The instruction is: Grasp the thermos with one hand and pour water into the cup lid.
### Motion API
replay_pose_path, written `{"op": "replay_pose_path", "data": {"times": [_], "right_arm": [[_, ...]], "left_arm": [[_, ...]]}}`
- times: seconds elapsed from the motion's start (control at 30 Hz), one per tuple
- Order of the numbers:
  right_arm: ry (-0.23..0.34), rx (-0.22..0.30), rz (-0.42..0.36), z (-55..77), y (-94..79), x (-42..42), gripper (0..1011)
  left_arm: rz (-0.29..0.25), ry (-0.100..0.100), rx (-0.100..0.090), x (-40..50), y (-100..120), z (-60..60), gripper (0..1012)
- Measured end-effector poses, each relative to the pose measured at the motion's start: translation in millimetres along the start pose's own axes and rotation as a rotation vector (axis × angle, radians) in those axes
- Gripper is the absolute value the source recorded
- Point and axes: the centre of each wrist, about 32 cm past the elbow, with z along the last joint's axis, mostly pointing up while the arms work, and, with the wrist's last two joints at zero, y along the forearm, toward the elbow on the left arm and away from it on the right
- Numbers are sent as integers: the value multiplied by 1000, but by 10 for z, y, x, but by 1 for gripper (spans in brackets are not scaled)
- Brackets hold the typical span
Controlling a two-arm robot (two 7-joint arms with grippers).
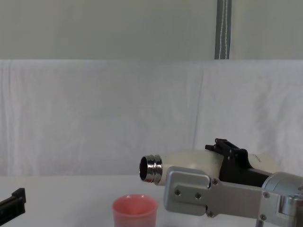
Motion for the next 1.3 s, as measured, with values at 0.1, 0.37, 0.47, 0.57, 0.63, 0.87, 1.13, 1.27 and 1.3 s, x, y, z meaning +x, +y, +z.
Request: {"op": "replay_pose_path", "data": {"times": [0.1, 0.37, 0.47, 0.57, 0.63, 0.87, 1.13, 1.27, 1.3], "right_arm": [[-1, 3, -1, -4, 1, -7, 950], [-22, 9, -2, -8, 4, -20, 950], [-34, 9, -4, -12, 3, -25, 950], [-45, 10, -6, -14, 3, -23, 950], [-50, 11, -7, -17, 2, -24, 950], [-63, 13, -12, -23, -4, -28, 950], [-70, 17, -16, -32, -7, -22, 950], [-69, 17, -18, -34, -7, -14, 950], [-69, 17, -19, -34, -8, -11, 950]], "left_arm": [[0, 0, 0, 0, 0, 0, 1001], [0, 0, 0, 0, 0, 0, 1001], [0, 0, 0, 0, 0, 0, 1001], [0, 0, 0, 0, 0, 0, 1001], [0, 0, 0, 0, 0, 0, 1001], [0, 0, 0, 0, 0, 0, 1001], [0, 0, 0, 0, 0, 0, 1001], [0, 0, 0, 0, 0, 0, 1001], [0, 0, 0, 0, 0, 0, 1001]]}}
